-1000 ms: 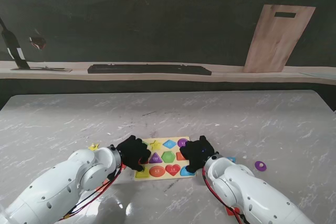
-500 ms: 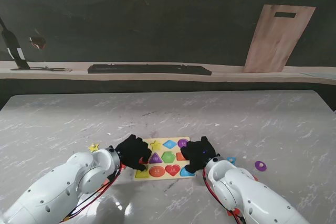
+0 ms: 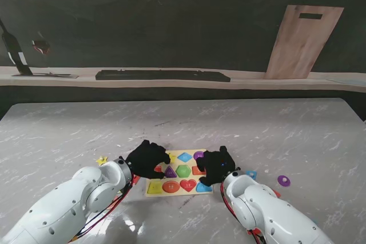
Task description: Fit puzzle pieces into a puzzle board
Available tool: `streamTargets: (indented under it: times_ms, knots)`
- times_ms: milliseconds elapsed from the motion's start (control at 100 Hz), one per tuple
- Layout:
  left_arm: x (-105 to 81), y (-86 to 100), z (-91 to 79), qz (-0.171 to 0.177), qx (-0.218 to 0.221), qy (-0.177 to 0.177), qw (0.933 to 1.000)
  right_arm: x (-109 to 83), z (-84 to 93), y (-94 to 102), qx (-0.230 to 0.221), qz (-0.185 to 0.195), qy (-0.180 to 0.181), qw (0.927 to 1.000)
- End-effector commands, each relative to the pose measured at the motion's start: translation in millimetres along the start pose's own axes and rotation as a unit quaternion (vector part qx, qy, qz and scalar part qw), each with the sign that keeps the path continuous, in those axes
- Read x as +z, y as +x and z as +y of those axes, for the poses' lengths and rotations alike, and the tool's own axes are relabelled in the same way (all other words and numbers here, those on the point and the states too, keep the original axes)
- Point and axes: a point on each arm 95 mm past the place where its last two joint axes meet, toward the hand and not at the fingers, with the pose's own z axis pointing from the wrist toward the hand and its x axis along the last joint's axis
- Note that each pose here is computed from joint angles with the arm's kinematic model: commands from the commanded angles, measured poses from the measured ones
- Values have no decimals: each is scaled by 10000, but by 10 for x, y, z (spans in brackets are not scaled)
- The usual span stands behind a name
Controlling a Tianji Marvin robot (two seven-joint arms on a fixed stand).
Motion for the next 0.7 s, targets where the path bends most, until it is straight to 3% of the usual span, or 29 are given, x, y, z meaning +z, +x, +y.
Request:
streamTargets:
  times_ms: [0, 270, 420, 690]
  knots:
    - [-7, 47, -52, 6, -2, 133, 9999, 22, 50, 47, 35, 26, -83, 10000]
    - [-118, 53, -142, -314, 4, 573, 9979, 29, 167, 7, 113, -122, -388, 9991]
    - [-191, 74, -161, -613, -212, 851, 9943, -48, 217, -49, 225, -196, -591, 9978]
    - [-364, 108, -190, -1143, -971, 1358, 9793, -345, 288, -218, 1129, -153, -812, 9902]
